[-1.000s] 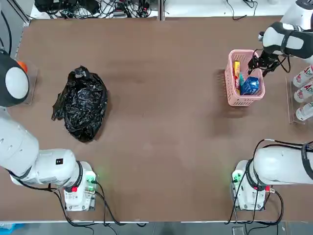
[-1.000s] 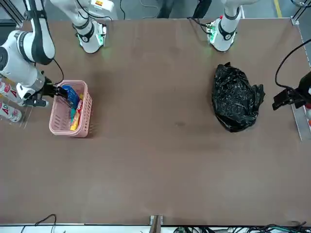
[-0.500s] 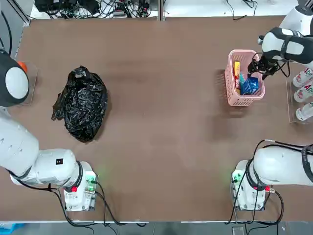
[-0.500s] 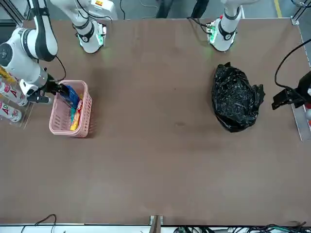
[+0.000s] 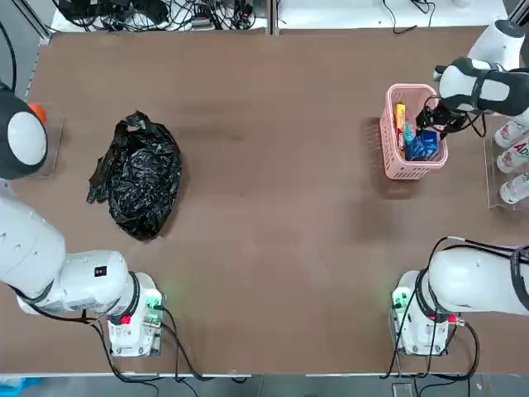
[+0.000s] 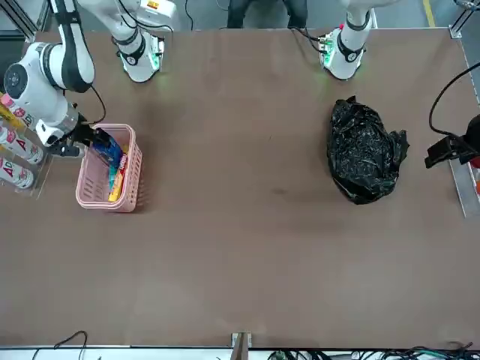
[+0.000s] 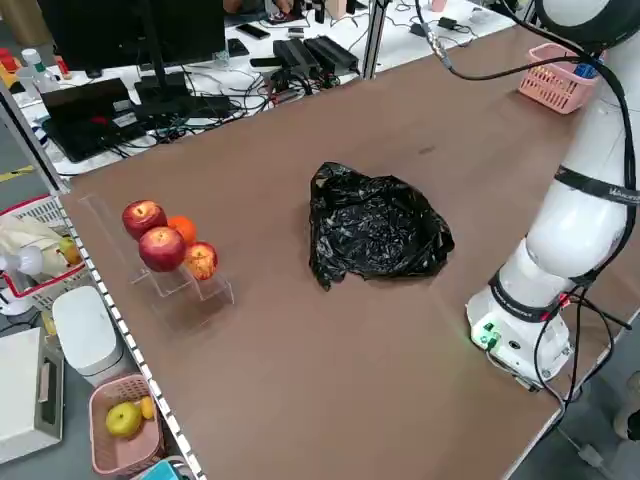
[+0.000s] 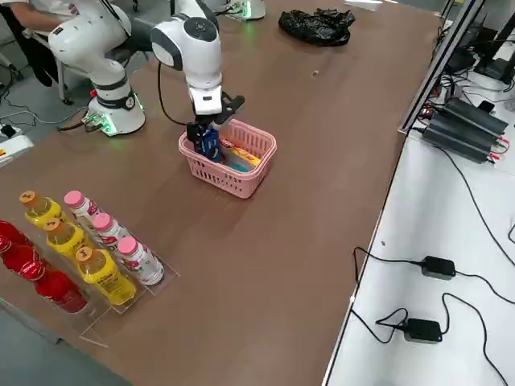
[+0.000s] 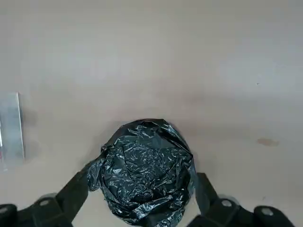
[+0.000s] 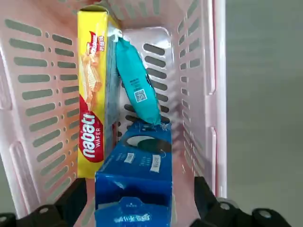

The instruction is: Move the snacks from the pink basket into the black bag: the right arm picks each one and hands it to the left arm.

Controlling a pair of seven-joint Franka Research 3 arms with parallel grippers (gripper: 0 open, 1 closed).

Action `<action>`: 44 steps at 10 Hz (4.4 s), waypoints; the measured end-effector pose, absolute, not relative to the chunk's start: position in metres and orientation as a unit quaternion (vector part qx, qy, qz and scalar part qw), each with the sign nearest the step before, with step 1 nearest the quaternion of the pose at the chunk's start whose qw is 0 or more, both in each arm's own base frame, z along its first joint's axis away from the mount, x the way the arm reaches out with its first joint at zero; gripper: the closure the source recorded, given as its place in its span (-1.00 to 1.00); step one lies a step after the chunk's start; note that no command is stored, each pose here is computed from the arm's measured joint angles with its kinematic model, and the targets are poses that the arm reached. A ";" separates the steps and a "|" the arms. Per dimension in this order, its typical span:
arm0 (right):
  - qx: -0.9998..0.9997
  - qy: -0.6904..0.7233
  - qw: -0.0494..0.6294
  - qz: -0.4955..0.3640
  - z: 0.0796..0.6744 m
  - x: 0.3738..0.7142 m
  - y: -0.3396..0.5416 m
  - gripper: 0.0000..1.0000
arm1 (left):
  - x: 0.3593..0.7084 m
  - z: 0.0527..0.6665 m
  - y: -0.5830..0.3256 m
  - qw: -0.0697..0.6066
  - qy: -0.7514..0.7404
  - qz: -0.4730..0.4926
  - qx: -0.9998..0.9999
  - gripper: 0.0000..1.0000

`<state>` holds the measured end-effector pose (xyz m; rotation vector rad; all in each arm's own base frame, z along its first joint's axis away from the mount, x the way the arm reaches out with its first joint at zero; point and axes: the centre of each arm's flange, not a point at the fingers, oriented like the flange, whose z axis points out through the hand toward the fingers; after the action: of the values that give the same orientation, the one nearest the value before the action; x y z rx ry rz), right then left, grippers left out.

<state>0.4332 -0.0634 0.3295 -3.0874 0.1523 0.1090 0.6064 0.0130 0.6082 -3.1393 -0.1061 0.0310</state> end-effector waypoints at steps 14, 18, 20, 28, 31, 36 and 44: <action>-0.998 0.045 0.022 0.024 0.314 0.424 -0.058 -0.85 | 0.599 0.613 -0.001 -0.005 -0.017 0.026 -1.000 -1.00; -0.999 0.045 0.021 0.019 0.315 0.425 -0.058 -0.62 | 0.599 0.613 0.003 -0.005 -0.021 0.026 -0.999 -1.00; -0.999 0.044 0.021 0.018 0.314 0.425 -0.058 -0.48 | 0.599 0.613 0.003 -0.005 -0.021 0.026 -0.999 -1.00; -0.999 0.039 0.020 0.010 0.312 0.424 -0.056 -0.14 | 0.602 0.614 0.003 -0.005 -0.020 0.016 -1.000 -1.00; -0.999 0.037 0.020 0.010 0.312 0.424 -0.055 -0.03 | 0.601 0.615 -0.007 -0.006 -0.011 0.015 -1.000 -1.00; -1.000 0.022 0.021 0.008 0.318 0.423 -0.054 -0.02 | 0.602 0.615 -0.002 -0.007 0.011 0.015 -1.000 -1.00; -0.999 -0.004 0.031 0.028 0.405 0.436 -0.055 -0.01 | 0.602 0.616 0.003 -0.006 0.009 0.014 -1.000 -1.00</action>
<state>0.4359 -0.0554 0.4048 -3.0785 -0.0125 0.0865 0.6015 0.0027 0.6161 -3.1539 0.0285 0.0445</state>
